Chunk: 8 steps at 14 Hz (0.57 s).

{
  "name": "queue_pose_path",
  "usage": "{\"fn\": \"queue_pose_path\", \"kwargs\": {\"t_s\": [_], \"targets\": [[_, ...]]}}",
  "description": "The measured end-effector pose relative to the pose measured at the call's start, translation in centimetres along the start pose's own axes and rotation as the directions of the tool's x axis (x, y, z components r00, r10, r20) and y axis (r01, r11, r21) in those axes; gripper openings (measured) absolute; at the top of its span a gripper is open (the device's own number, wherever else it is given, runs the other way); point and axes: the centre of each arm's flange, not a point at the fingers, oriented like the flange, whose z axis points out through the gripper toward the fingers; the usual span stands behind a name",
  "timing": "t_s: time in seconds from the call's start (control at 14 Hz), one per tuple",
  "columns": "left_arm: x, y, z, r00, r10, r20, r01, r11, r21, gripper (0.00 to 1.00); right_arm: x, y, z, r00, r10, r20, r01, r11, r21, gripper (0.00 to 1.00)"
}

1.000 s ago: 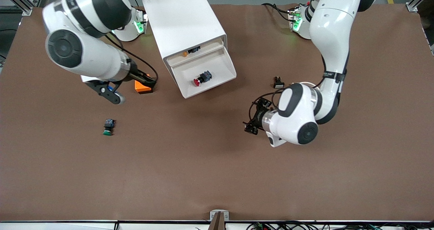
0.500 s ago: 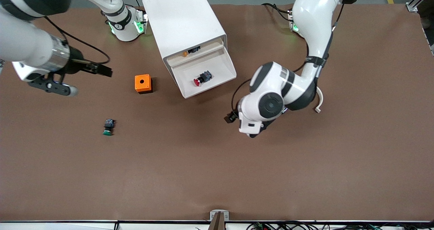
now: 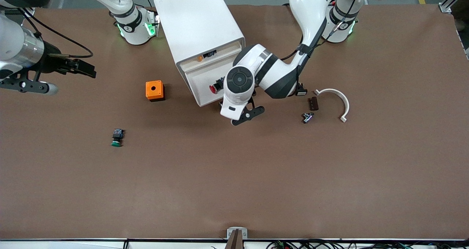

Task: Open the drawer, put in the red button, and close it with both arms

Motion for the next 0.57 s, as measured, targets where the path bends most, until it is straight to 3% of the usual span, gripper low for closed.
{"fn": "queue_pose_path", "kwargs": {"t_s": [0.57], "targets": [[-3.3, 0.8, 1.8, 0.998, 0.058, 0.039, -0.059, 0.998, 0.020, 1.00, -1.1, 5.5, -1.0, 0.999, -0.003, -0.032, 0.003, 1.000, 0.018, 1.00]]}}
